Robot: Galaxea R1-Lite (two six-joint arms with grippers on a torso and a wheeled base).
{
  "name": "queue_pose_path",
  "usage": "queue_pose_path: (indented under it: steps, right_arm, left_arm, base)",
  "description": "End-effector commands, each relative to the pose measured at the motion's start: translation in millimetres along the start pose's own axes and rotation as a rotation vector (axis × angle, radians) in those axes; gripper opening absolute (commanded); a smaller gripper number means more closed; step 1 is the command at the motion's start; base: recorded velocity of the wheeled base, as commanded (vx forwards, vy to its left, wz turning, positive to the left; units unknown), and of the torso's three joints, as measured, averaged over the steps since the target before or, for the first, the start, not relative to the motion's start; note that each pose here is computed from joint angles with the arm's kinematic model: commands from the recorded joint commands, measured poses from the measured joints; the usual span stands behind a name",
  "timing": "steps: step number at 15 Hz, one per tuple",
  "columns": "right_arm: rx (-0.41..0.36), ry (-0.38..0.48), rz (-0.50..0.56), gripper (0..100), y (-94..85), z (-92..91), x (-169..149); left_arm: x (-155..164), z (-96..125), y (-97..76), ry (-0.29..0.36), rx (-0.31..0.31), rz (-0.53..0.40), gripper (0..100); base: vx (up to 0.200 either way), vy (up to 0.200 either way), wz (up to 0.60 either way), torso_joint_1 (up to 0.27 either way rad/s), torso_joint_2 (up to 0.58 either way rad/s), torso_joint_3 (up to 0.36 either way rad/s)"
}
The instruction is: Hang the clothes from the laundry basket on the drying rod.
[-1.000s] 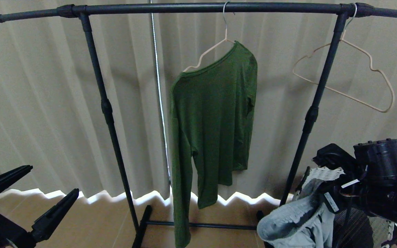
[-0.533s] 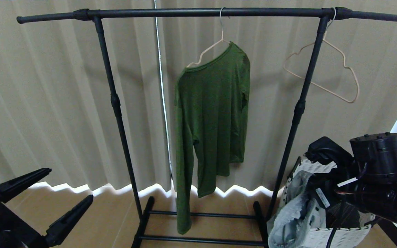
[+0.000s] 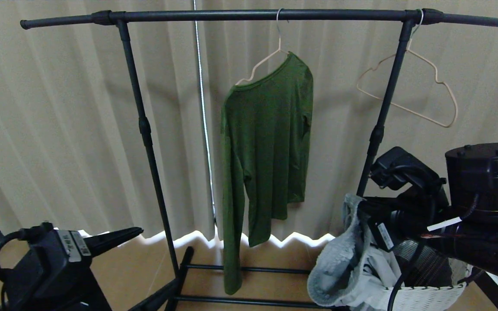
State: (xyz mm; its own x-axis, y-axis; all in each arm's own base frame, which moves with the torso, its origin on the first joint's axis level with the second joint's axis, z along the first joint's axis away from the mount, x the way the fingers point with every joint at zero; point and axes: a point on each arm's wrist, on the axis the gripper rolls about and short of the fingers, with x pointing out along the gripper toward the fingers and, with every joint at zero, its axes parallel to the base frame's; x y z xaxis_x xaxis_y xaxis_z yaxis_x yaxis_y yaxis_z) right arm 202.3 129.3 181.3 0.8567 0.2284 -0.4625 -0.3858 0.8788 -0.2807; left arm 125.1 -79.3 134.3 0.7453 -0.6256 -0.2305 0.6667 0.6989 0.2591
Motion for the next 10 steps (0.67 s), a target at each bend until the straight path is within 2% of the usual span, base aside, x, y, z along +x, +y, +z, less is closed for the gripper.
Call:
queue_pose_path:
  steps: [1, 2, 3, 7, 8, 10]
  right_arm:
    - [0.010, -0.067, 0.054, 0, 11.8, 12.2, -13]
    - [0.056, -0.118, 0.119, 0, 21.4, 22.5, -22]
    - [0.084, -0.144, 0.163, 0, 24.0, 28.0, -27]
    - [0.117, -0.190, 0.206, 0, 23.1, 39.3, -31]
    - [0.152, -0.238, 0.231, 0, 23.9, 45.0, -32]
    - [0.166, -0.281, 0.252, 0, 26.6, 49.0, -34]
  left_arm:
    - [32, 8, -17.9, 0.030, -0.069, -0.142, 100]
    - [57, 23, -32.5, 0.028, -0.215, -0.219, 100]
    - [72, 27, -40.2, 0.041, -0.262, -0.246, 100]
    - [125, 12, -62.8, 0.170, -0.290, -0.173, 100]
    - [140, 7, -69.8, 0.202, -0.297, -0.130, 100]
    - [149, 2, -73.7, 0.222, -0.307, -0.121, 100]
  base:
    - [0.000, 0.000, 0.00, 0.000, 0.00, 0.000]
    - [0.000, 0.000, 0.00, 0.000, 0.00, 0.000]
    - [0.000, 0.000, 0.00, 0.000, 0.00, 0.000]
    - [0.000, 0.000, 0.00, 0.000, 0.00, 0.000]
    - [0.000, 0.000, 0.00, 0.000, 0.00, 0.000]
    - [0.000, 0.000, 0.00, 0.000, 0.00, 0.000]
